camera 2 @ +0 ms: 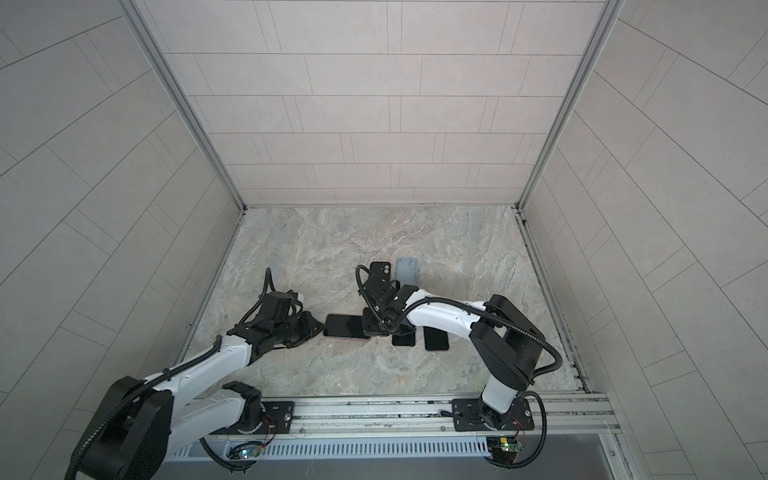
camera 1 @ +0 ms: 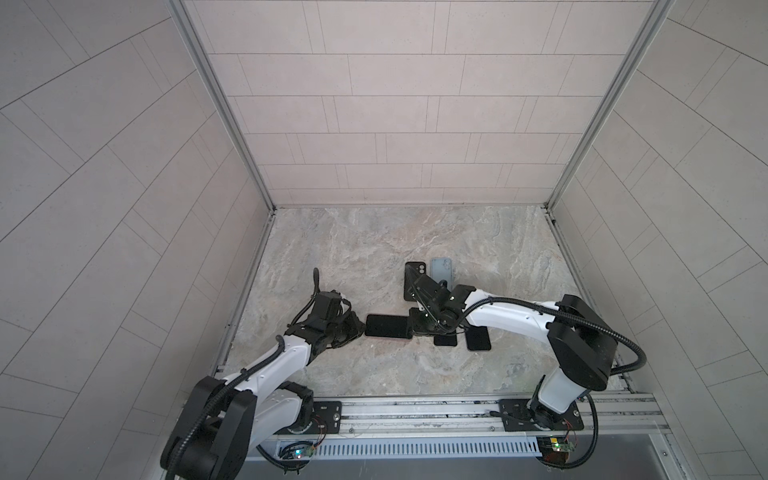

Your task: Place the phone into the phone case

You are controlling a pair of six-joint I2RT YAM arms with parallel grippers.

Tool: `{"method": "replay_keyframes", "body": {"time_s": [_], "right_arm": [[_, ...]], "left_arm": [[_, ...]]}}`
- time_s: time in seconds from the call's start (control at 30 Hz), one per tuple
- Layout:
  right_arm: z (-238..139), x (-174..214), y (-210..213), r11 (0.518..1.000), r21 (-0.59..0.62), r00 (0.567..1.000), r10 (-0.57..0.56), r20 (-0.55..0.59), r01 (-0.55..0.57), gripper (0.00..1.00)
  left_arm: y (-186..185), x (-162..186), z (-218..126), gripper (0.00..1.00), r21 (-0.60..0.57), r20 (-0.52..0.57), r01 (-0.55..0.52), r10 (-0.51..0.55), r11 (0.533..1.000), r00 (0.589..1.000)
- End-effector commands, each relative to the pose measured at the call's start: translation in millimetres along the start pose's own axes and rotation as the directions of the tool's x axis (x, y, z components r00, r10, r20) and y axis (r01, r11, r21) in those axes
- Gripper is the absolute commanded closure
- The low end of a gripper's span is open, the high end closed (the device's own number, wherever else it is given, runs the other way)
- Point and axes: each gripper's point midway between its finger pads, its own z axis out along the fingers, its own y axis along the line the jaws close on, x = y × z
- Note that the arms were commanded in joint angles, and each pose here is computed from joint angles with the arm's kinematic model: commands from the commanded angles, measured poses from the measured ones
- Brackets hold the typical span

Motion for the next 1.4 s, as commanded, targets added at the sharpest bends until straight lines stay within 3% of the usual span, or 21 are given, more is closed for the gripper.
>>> {"method": "replay_keyframes", "body": {"time_s": [0.0, 0.47, 1.37], "right_arm": [[2.5, 4.1, -5.7, 0.999, 0.034, 1.000, 0.009, 0.000, -0.009, 0.85], [27.4, 2.8, -10.8, 0.997, 0.057, 0.999, 0.047, -0.015, -0.046, 0.85], [36.6, 18.3, -28.3, 0.992, 0.113, 0.995, 0.068, -0.071, -0.060, 0.87]], "left_arm": [[-1.6, -4.0, -0.8, 0.82, -0.018, 0.003, -0.023, 0.023, 1.000, 1.000], [6.4, 1.3, 13.4, 0.82, -0.057, -0.069, -0.036, 0.032, 0.998, 0.997], [9.9, 1.6, 13.3, 0.83, -0.073, -0.064, -0.019, 0.015, 0.997, 0.998]]}}
